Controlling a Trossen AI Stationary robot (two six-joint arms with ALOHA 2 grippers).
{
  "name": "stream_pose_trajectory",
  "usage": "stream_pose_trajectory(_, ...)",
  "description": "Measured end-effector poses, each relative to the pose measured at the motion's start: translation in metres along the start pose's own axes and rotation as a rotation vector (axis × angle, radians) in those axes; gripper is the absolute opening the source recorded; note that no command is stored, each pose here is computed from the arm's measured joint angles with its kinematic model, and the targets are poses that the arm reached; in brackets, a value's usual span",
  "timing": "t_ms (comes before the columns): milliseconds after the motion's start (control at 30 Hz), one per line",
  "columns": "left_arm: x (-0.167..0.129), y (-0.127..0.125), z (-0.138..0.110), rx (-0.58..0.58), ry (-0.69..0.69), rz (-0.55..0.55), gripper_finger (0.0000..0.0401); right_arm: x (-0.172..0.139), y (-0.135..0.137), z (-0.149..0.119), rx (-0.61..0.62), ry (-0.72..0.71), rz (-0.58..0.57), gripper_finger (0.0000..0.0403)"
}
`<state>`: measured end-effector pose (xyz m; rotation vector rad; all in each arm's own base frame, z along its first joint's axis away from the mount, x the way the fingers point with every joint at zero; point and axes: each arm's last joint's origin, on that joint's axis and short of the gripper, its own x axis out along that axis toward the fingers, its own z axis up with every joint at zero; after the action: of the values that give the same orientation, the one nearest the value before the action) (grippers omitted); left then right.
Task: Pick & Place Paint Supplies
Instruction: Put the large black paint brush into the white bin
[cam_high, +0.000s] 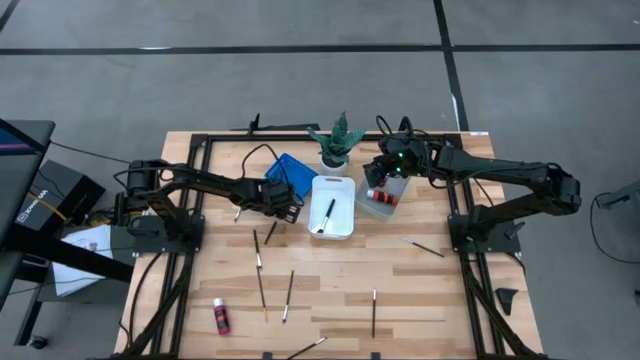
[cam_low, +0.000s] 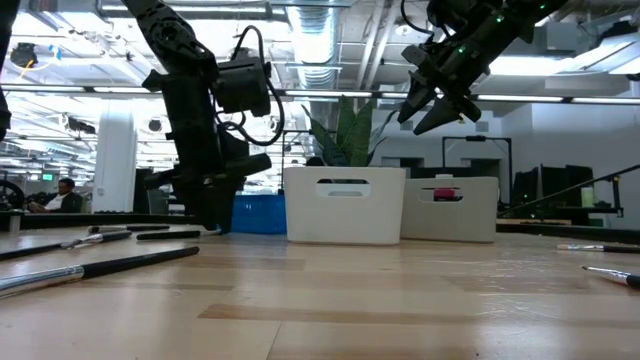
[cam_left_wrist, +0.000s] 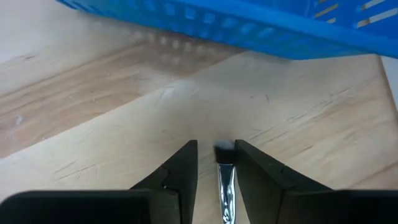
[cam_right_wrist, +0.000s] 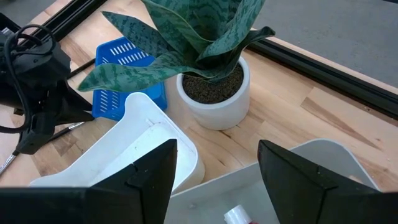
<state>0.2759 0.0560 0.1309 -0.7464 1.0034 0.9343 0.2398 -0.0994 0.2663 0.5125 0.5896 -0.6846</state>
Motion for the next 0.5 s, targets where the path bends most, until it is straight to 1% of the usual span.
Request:
stream_pose_trajectory(67, 0.0001, 0.0002, -0.0001, 0.000, 0.000, 0.001, 0.0095, 0.0000, 0.0000, 0.0000, 0.000, 0.001, 0.000, 0.0221)
stream_pose_trajectory(133, 0.0000, 0.0004, -0.0002, 0.000, -0.001, 0.004, 0.0082, 0.0000, 0.0000, 0.0000, 0.000, 0.001, 0.000, 0.0221)
stream_pose_trajectory(300, 0.0002, 0.0013, -0.0005, 0.002, 0.001, 0.012, 0.0012, 0.0000, 0.0000, -0.0001, 0.000, 0.001, 0.000, 0.0221)
stream_pose_trajectory(500, -0.0001, 0.0001, -0.0004, 0.001, 0.015, -0.012, 0.0002, 0.0000, 0.0002, -0.0006, -0.001, 0.011, 0.012, 0.0221)
